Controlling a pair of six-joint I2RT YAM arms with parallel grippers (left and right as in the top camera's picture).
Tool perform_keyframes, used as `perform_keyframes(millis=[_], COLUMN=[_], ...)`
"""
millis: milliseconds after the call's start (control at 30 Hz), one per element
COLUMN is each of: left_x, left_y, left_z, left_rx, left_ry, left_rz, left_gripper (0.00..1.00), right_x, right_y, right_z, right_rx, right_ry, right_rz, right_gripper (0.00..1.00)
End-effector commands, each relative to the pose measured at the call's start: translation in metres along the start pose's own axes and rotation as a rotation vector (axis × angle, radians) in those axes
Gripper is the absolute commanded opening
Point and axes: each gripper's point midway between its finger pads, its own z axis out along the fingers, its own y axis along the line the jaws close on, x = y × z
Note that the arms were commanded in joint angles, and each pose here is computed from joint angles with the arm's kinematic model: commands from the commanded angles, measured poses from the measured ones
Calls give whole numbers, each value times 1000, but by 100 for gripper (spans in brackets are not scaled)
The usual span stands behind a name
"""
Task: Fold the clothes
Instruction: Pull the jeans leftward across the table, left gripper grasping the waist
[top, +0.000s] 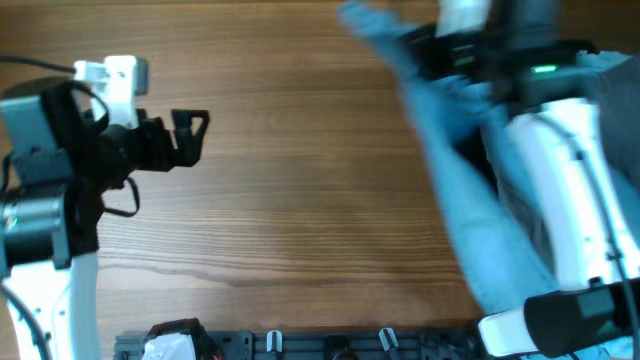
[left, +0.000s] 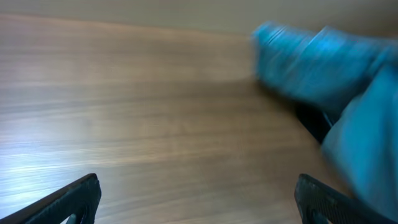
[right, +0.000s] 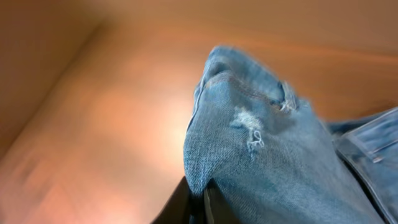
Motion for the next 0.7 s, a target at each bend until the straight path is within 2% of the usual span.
perform_keyframes(millis=[0,33,67,133,233,333,433,533,667], left_x=[-15,-16,-17,-19,-17,-3,32,63,88], left_y=[13,17,19,20,20,28,25,32,41], left_z=[-32,-38,-41,-44,-23,35,136,210,279], left_rx=[-88,-105,-115,-120,-55,7,121,142,162], left_ry=[-111,-129,-140,-151,-94,65,296,408,427], left_rz=[-17,-24,-27,-26,-48,-41,-72,-156,-133], left_gripper=[100,100,100,100,100,100,100,100,100], right_x=[54,61,57,43,-9,-34,-27,-9,-1], right_y=[133,134,125,112,62,25,-9,-32,-40], right_z=[53,64,65,54,-12,-72,-100,-108,-110], right_rx=[-174,-30,88,181,263,239,253,305,336], right_ry=[157,154,125,73,-108,-223,-224,-171,-150], right_rz=[-224,-249,-236,-239,-22,147,312,392,415], right_gripper=[52,69,78,83,86,86,86,86,86])
